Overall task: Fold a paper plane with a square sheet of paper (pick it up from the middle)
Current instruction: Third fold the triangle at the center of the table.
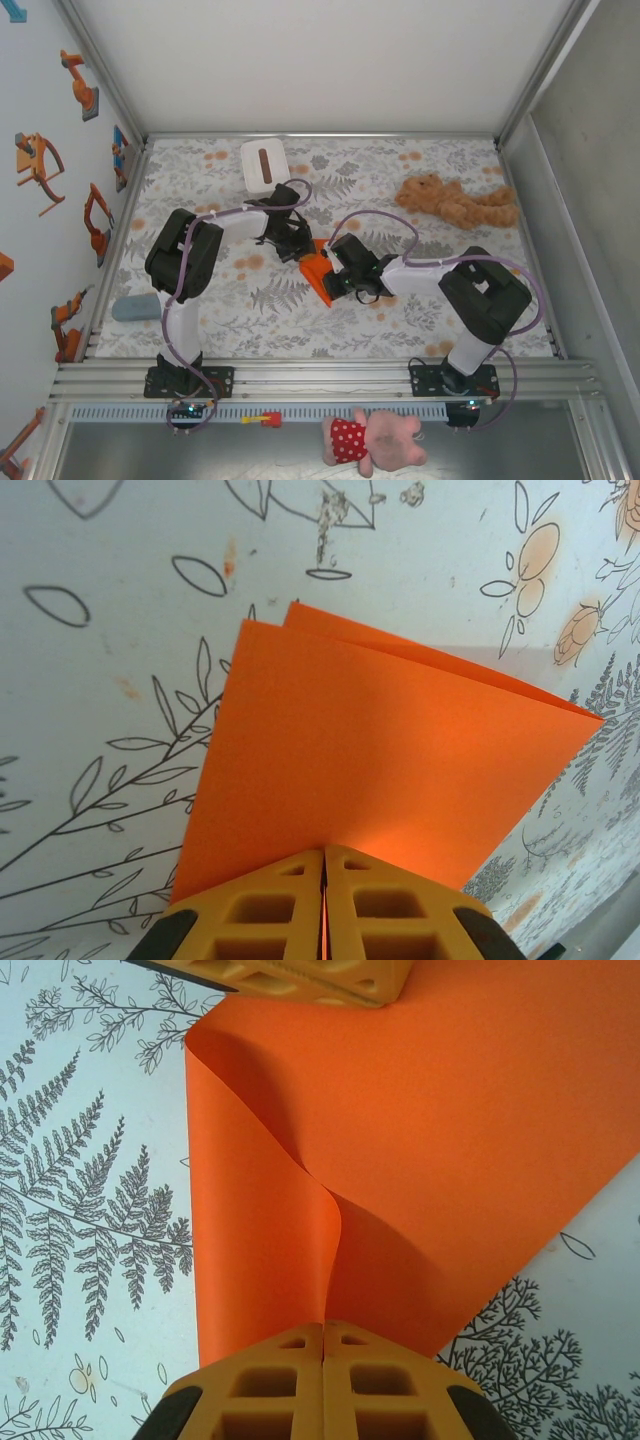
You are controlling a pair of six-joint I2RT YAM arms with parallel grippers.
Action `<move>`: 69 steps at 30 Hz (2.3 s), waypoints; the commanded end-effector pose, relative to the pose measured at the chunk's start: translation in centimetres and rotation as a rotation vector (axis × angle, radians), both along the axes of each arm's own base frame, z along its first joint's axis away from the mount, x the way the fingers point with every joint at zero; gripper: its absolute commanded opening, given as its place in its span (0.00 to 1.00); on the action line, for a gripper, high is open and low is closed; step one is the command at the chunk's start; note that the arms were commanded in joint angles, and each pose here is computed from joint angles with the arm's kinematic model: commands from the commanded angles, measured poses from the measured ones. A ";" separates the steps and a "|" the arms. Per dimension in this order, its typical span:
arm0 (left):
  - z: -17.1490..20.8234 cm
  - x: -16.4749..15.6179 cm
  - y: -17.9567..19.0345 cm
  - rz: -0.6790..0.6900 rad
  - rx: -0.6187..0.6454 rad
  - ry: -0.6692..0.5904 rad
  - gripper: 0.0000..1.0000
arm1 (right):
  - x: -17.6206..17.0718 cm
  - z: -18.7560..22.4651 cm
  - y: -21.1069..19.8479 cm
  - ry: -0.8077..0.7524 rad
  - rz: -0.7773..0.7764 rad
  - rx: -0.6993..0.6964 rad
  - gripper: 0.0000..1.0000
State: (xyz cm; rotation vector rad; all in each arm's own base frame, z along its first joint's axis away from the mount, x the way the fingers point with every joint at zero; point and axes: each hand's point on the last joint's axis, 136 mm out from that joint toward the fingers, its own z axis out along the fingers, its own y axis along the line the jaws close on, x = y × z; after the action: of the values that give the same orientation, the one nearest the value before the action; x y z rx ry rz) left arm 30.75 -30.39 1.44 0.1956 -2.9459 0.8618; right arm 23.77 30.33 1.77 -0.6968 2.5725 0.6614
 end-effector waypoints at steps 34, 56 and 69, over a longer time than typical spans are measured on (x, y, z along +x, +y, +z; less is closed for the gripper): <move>2.5 -5.4 0.4 0.123 -0.107 -0.009 0.12 | 0.2 -1.1 -0.3 0.064 -0.041 -0.048 0.00; -0.3 -6.8 1.9 0.128 -0.022 0.043 0.11 | 0.2 -1.3 -0.6 0.070 -0.050 -0.063 0.00; -1.0 -6.8 2.2 0.125 0.004 0.046 0.10 | 0.1 -1.4 -0.7 0.075 -0.058 -0.065 0.00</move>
State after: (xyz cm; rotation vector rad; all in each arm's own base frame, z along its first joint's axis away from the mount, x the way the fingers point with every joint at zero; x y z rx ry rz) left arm 24.85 -28.98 1.67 0.3891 -2.9285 0.9333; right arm 24.16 30.73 1.73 -0.6617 2.6069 0.6584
